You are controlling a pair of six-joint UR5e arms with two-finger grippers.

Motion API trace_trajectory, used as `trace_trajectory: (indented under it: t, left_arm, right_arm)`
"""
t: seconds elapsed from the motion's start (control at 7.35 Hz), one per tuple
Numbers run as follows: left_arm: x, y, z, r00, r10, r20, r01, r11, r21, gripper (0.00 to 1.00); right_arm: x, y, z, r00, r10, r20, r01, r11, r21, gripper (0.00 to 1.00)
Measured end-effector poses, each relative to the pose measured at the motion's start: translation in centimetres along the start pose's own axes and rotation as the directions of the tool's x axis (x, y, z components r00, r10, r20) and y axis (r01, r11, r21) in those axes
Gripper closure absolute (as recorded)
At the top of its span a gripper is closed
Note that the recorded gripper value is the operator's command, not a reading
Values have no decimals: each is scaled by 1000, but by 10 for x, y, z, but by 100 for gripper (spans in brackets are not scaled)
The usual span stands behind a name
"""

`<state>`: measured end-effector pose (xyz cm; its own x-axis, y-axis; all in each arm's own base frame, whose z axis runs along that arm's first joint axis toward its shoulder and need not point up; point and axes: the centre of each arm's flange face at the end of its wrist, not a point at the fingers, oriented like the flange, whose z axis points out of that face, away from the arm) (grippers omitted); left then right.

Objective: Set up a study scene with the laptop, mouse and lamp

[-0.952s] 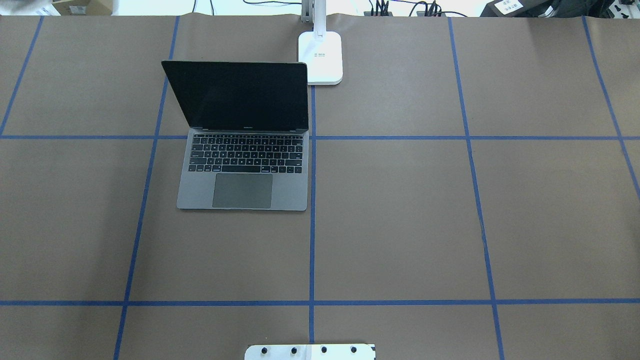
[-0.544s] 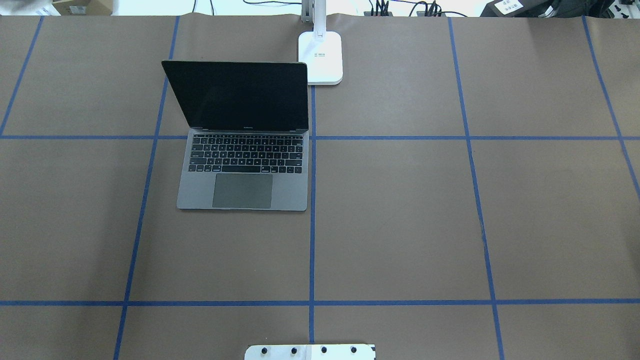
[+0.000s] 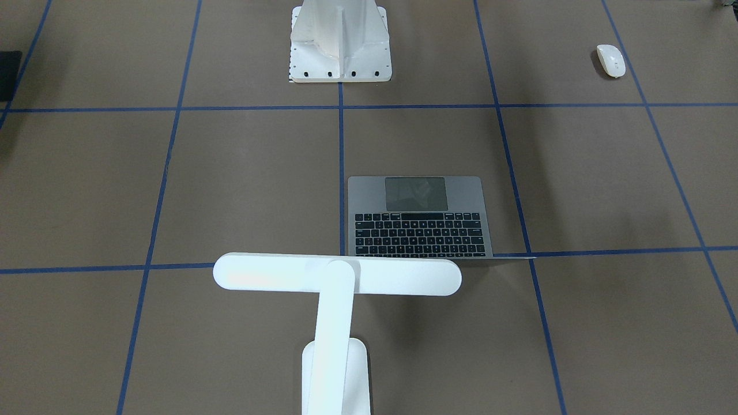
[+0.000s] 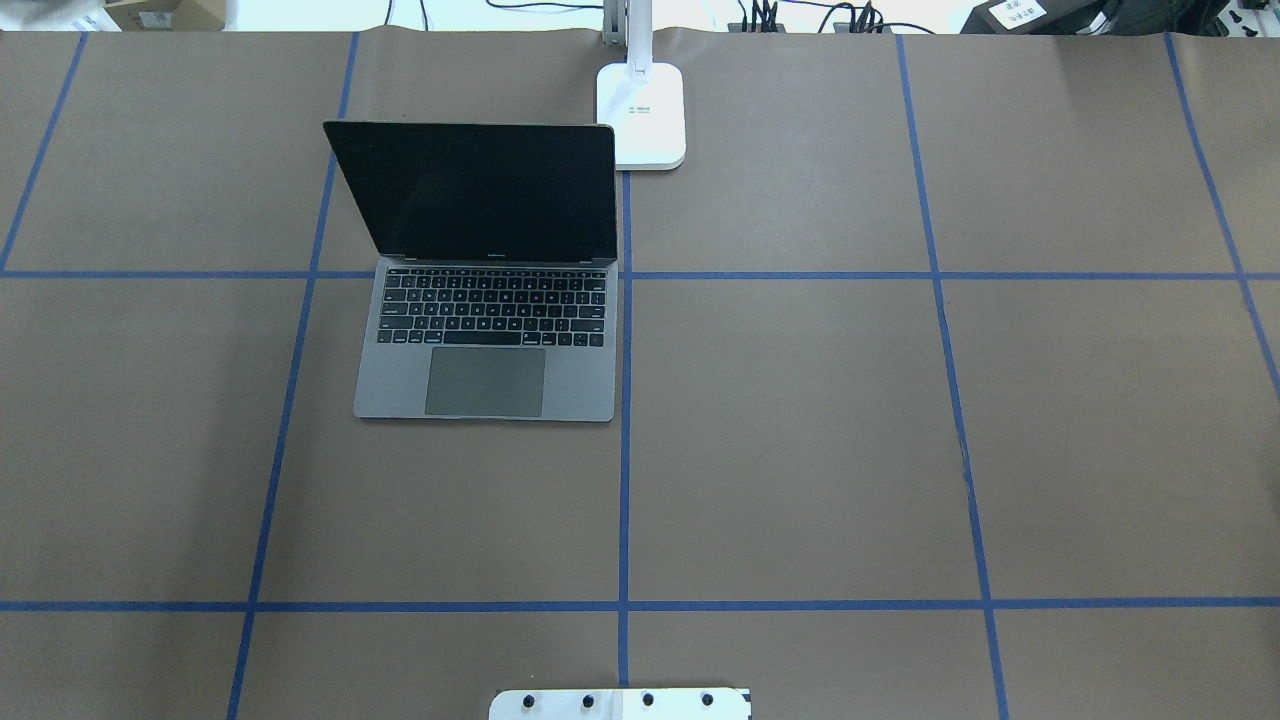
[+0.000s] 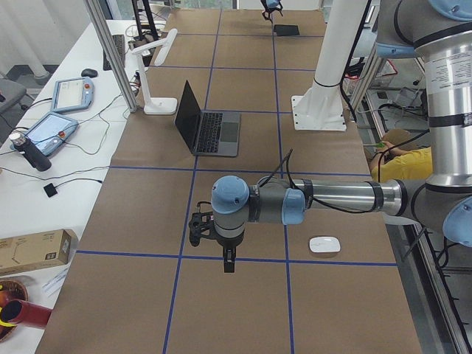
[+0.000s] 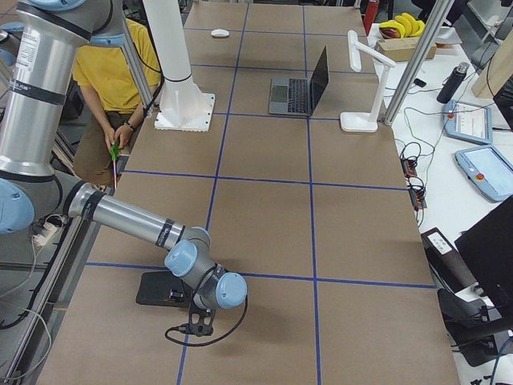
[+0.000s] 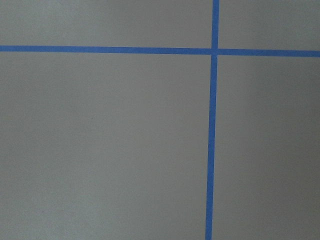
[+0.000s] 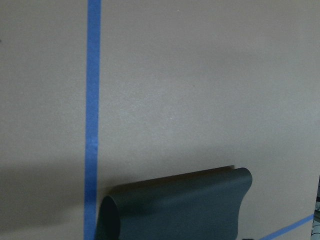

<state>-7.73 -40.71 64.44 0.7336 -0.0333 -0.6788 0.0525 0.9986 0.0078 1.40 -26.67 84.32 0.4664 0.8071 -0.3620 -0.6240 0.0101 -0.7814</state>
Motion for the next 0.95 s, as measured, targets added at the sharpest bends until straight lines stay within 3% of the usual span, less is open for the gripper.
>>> trace_trajectory:
  t: [0.41,0.68,0.95]
  left_arm:
    - [0,0,1,1000,3,0,-3,1000,-1,0]
    - [-1,1,1,1000,6,0,-6,1000,-2,0]
    - [-1,1,1,1000,6,0,-6,1000,-3,0]
  right_arm:
    - [-10,9,11,999,-15,-38,15,1000,-3,19]
    - [-21,21,14,999,-14,-50,13,1000,-13,26]
    - [-22,20,19,997,-17,-79,18,1000,20,38]
